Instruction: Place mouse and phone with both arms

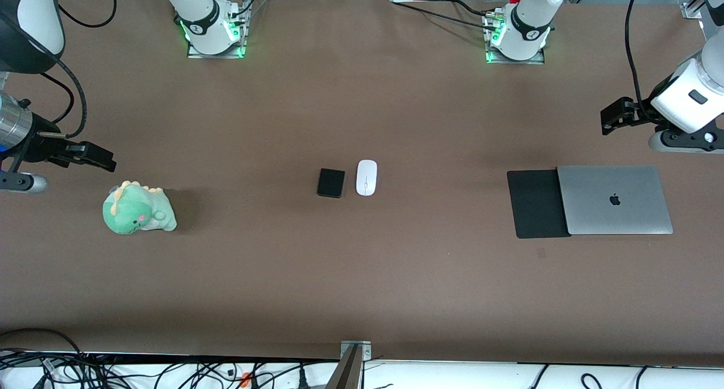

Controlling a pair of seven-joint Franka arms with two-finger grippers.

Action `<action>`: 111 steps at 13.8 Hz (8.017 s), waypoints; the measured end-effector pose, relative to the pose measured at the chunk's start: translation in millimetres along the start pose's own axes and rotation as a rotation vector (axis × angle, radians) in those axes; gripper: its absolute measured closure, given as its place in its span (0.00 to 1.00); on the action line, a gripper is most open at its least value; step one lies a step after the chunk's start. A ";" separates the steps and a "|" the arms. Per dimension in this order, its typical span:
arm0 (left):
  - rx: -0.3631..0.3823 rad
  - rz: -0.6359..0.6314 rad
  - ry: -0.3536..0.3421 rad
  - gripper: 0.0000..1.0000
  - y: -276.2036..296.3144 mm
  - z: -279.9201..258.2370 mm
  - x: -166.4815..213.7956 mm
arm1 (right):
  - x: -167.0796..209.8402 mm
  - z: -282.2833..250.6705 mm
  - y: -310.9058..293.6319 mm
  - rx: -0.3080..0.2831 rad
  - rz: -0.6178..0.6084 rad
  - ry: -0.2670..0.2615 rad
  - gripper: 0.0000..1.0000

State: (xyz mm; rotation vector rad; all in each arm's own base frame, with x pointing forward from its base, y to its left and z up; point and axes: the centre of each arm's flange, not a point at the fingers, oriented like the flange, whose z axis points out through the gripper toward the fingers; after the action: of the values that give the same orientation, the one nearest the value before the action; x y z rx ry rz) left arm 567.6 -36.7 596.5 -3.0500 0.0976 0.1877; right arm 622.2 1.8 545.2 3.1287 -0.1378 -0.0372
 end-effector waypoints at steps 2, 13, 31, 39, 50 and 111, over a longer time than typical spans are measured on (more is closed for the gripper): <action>-0.003 0.035 -0.039 0.00 18.8 3.7 -3.4 | -0.9 0.5 -3.2 0.000 -0.006 -0.005 0.00; -0.197 0.217 -0.066 0.00 193.1 151.9 82.0 | -3.5 3.5 -5.3 -0.001 -0.010 -0.029 0.00; -0.153 0.094 0.130 0.00 474.5 351.0 33.7 | -6.0 17.3 -23.6 -0.006 -0.040 -0.067 0.00; -0.193 0.084 0.139 0.00 486.0 380.8 29.0 | -7.1 31.9 -35.6 -0.012 -0.030 -0.095 0.00; -0.175 0.075 0.122 0.40 483.4 384.8 29.7 | -10.1 38.9 -55.7 -0.018 -0.006 -0.107 0.00; 0.038 -0.004 0.054 0.00 0.2 -33.1 57.5 | -71.3 324.3 -371.2 -0.082 -0.122 0.015 0.19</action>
State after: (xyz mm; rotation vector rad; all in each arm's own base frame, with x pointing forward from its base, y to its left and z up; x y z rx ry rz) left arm 628.5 -43.2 622.1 -3.0178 0.0971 0.1023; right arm 576.0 375.1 218.7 3.0502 0.0540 -0.0192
